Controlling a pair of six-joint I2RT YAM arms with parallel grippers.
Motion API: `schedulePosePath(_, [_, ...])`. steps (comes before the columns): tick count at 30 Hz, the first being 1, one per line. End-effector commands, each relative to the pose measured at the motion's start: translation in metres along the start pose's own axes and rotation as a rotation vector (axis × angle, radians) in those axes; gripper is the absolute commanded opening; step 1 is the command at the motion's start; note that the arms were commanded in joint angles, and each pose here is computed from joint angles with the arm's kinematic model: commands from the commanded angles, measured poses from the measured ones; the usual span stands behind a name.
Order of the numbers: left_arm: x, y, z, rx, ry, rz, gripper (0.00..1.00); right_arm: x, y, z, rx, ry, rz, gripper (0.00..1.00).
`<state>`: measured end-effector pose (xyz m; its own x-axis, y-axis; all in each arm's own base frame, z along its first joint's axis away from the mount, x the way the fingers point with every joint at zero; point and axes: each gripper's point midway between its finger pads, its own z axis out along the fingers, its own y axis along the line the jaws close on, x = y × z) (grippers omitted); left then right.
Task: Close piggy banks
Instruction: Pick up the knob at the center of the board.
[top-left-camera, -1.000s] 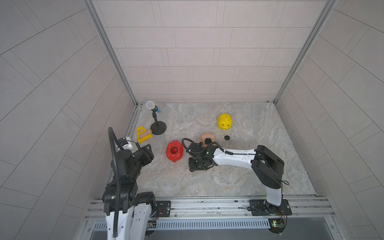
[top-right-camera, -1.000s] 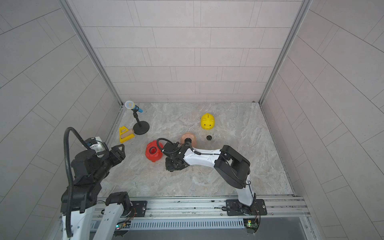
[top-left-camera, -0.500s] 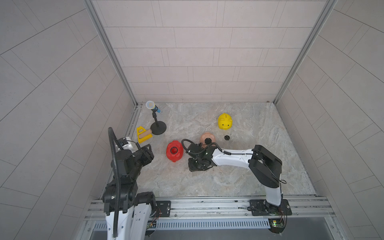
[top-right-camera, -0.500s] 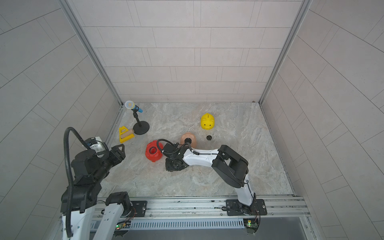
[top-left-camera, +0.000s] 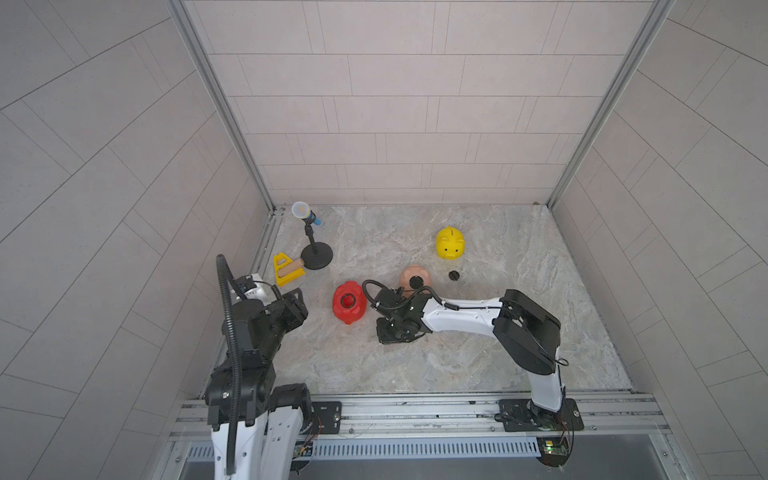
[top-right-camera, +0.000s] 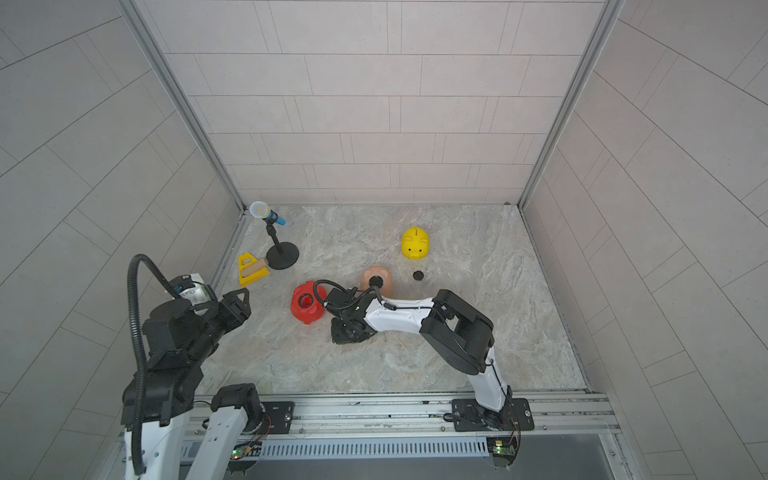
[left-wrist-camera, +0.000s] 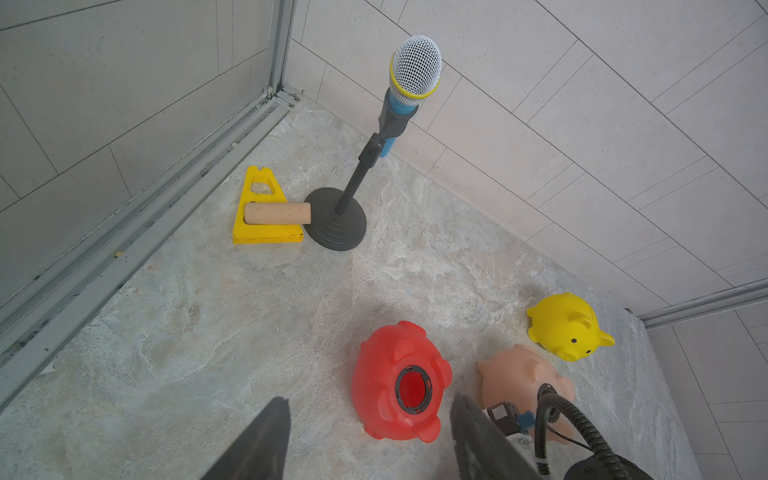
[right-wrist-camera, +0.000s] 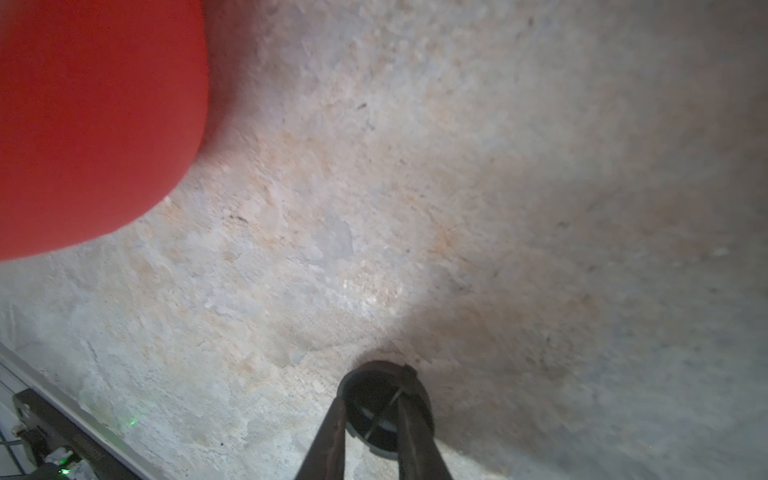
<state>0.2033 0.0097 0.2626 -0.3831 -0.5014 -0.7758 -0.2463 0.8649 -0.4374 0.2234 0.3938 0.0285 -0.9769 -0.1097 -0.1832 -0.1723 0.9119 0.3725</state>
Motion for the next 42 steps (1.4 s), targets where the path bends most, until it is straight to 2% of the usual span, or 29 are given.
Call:
schedulePosePath(1, [0.002,0.003,0.003,-0.013,0.007,-0.003,0.67,0.013,-0.03,0.0,0.134,0.041,-0.041,0.23])
schedulePosePath(9, [0.003,0.004,0.004,-0.014,0.009,-0.003,0.67,0.017,-0.05,-0.001,0.236,0.075,-0.119,0.15])
schedulePosePath(19, [0.003,0.003,0.005,-0.013,0.011,-0.003,0.67,0.015,-0.082,-0.011,0.441,0.101,-0.257,0.12])
schedulePosePath(28, [0.003,0.003,0.005,-0.012,0.016,-0.003,0.67,0.017,-0.082,-0.004,0.437,0.122,-0.272,0.14])
schedulePosePath(31, [0.003,0.003,0.006,-0.012,0.018,-0.004,0.67,0.018,-0.083,-0.003,0.437,0.124,-0.274,0.1])
schedulePosePath(33, [0.003,0.003,0.005,-0.012,0.015,-0.004,0.67,0.017,-0.083,-0.003,0.438,0.12,-0.28,0.0])
schedulePosePath(42, [0.004,0.003,0.007,-0.01,0.019,-0.004,0.67,0.01,-0.08,-0.015,0.413,0.065,-0.284,0.0])
